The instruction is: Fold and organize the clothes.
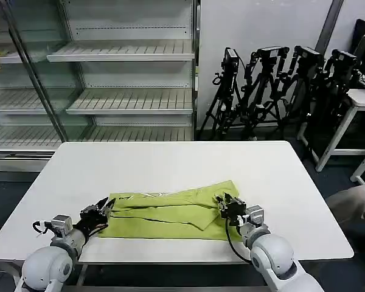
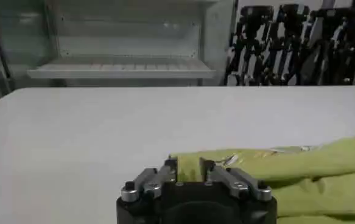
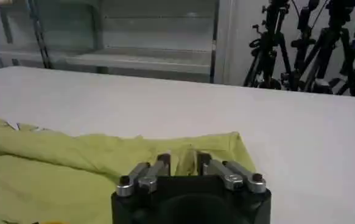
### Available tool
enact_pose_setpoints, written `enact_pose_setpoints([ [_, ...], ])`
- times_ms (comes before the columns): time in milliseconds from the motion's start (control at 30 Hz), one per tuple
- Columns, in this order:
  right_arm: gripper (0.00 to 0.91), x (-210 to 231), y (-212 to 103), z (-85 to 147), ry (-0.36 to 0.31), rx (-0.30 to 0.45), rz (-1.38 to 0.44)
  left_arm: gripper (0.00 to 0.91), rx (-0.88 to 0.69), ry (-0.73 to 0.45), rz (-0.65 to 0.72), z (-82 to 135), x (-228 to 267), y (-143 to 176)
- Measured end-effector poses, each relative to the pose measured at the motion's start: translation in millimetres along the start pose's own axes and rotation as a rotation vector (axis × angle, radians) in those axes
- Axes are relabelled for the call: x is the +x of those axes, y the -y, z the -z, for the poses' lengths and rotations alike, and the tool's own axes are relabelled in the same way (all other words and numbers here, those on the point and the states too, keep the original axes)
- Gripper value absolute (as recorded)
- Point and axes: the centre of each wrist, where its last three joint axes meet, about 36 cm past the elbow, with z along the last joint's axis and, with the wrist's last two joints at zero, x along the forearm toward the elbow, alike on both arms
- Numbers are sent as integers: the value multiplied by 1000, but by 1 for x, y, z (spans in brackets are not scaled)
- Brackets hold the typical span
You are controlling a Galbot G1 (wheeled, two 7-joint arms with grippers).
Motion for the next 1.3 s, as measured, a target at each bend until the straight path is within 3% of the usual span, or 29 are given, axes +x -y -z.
enact_pose_setpoints([
  [467, 907, 44, -4, 8, 63, -47, -6, 907, 156, -38, 93, -15, -4, 33],
  [500, 907, 46, -3, 8, 65, -49, -11, 574, 166, -43, 100, -16, -5, 35],
  [533, 907, 48, -2, 8, 66, -51, -16, 20, 174, -46, 108, -17, -5, 36],
  [1300, 907, 64, -8, 4, 72, -77, -32, 10, 241, -60, 156, -27, -5, 51],
])
